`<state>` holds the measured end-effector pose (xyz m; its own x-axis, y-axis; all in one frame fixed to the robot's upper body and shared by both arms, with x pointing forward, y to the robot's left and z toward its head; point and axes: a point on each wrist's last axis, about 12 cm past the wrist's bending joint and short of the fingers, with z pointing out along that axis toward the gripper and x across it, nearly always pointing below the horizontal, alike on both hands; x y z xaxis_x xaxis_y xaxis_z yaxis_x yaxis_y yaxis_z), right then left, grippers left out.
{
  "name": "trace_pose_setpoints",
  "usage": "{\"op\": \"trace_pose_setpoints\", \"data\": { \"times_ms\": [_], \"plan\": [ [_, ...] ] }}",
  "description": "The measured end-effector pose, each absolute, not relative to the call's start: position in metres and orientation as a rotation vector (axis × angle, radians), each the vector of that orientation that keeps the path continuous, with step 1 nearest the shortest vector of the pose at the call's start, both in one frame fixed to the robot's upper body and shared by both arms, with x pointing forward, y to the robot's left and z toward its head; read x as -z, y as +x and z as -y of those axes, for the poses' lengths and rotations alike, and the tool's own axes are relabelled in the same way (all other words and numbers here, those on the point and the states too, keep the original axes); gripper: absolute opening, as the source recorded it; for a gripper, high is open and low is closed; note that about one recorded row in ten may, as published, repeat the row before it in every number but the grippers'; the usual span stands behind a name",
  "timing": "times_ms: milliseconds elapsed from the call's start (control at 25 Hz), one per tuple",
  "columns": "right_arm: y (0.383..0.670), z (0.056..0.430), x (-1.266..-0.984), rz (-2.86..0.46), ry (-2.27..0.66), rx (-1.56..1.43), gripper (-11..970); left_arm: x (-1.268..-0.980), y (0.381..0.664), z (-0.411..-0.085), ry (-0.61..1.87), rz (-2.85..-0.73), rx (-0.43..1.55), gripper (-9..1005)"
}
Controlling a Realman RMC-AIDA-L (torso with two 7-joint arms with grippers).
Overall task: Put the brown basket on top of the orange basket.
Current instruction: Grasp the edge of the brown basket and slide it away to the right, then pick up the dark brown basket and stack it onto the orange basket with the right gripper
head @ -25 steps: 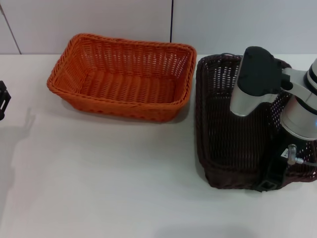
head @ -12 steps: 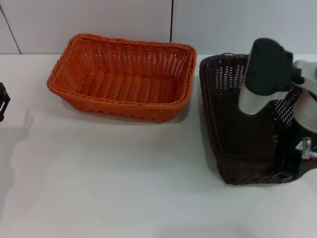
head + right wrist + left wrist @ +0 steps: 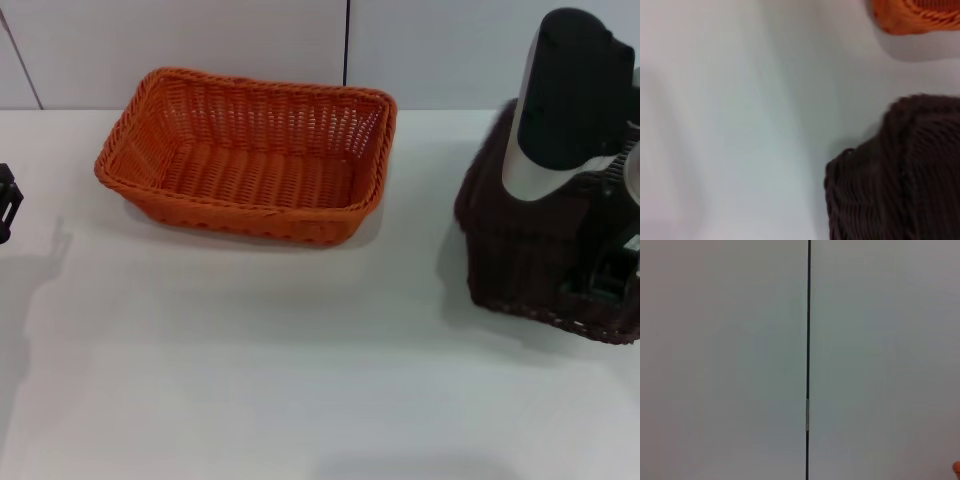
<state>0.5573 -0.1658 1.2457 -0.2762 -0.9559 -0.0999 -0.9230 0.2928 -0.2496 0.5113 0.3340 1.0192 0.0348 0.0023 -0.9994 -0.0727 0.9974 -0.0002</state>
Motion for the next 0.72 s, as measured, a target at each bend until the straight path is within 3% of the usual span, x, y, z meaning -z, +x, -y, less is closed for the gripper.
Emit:
{"op": "trace_pose_setpoints", "data": {
  "times_ms": [720],
  "plan": [
    [0.542, 0.152, -1.28, -2.104, -1.741, 0.413, 160, -1.017, 0.51, -0.335, -0.058, -1.545, -0.06, 799]
  ]
}}
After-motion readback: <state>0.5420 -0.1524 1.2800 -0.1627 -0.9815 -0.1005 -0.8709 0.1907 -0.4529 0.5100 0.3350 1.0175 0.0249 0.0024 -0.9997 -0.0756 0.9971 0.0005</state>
